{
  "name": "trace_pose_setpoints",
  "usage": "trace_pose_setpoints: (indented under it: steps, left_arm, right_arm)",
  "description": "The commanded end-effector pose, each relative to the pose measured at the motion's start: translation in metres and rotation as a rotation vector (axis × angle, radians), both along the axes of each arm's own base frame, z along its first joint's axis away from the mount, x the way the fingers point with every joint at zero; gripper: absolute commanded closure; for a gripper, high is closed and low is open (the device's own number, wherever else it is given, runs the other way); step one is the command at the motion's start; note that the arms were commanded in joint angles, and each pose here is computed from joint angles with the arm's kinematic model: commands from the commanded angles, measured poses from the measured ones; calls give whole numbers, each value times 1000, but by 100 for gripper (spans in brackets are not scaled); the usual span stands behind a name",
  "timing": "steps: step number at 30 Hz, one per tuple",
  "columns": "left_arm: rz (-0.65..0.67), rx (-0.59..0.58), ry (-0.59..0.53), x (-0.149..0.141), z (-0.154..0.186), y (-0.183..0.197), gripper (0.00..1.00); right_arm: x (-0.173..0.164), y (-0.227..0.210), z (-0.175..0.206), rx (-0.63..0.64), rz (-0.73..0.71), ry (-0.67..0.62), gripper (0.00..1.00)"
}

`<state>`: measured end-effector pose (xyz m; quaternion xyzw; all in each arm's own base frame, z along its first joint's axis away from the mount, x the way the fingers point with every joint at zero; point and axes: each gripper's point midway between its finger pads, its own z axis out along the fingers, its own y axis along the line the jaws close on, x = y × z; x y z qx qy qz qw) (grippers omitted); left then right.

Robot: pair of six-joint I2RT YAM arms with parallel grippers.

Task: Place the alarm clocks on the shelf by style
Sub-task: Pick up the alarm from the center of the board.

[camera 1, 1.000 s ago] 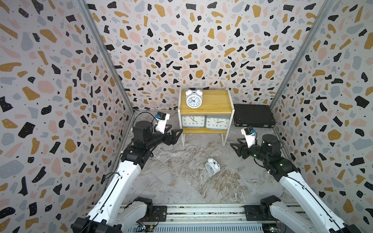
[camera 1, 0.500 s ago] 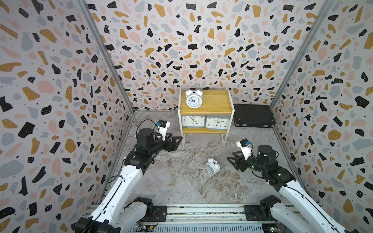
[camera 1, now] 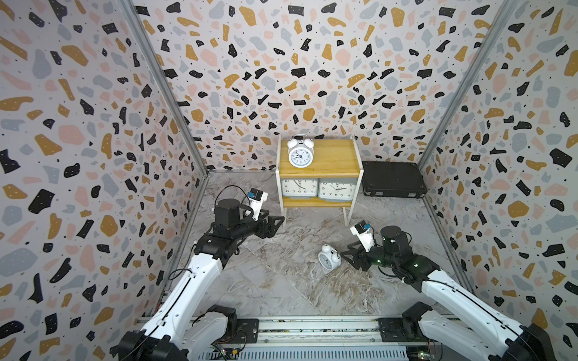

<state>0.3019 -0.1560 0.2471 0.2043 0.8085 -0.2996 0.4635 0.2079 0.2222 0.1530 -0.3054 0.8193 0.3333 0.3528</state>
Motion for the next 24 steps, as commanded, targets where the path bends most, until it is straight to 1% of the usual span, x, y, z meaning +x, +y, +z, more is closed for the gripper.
trace_pose_setpoints:
  steps: [1, 5, 12, 15, 17, 20, 23, 24]
  left_arm:
    - [-28, -3, -54, 1, 16, -4, 21]
    - [-30, 0, -24, -1, 11, -4, 21]
    - [-29, 2, -23, -1, 10, -4, 21]
    - [-31, 0, -22, -1, 10, -4, 21]
    - [-33, 1, -21, -1, 10, -4, 21]
    - [-39, 0, -19, -1, 9, -5, 21]
    - [-59, -2, -26, -3, 11, -7, 21]
    - [-78, -7, -32, -5, 11, -10, 21]
  right_arm:
    - [9, 7, 9, -9, -5, -53, 46]
    - [14, 16, 5, -22, 9, -50, 53]
    - [21, 25, -4, -58, 14, -44, 64]
    - [23, 24, -6, -74, 5, -47, 72]
    - [23, 23, -8, -85, 4, -51, 81]
    - [24, 22, -8, -92, 1, -57, 92]
    - [23, 22, -1, -87, 7, -78, 100]
    - [22, 22, 1, -86, 13, -85, 100]
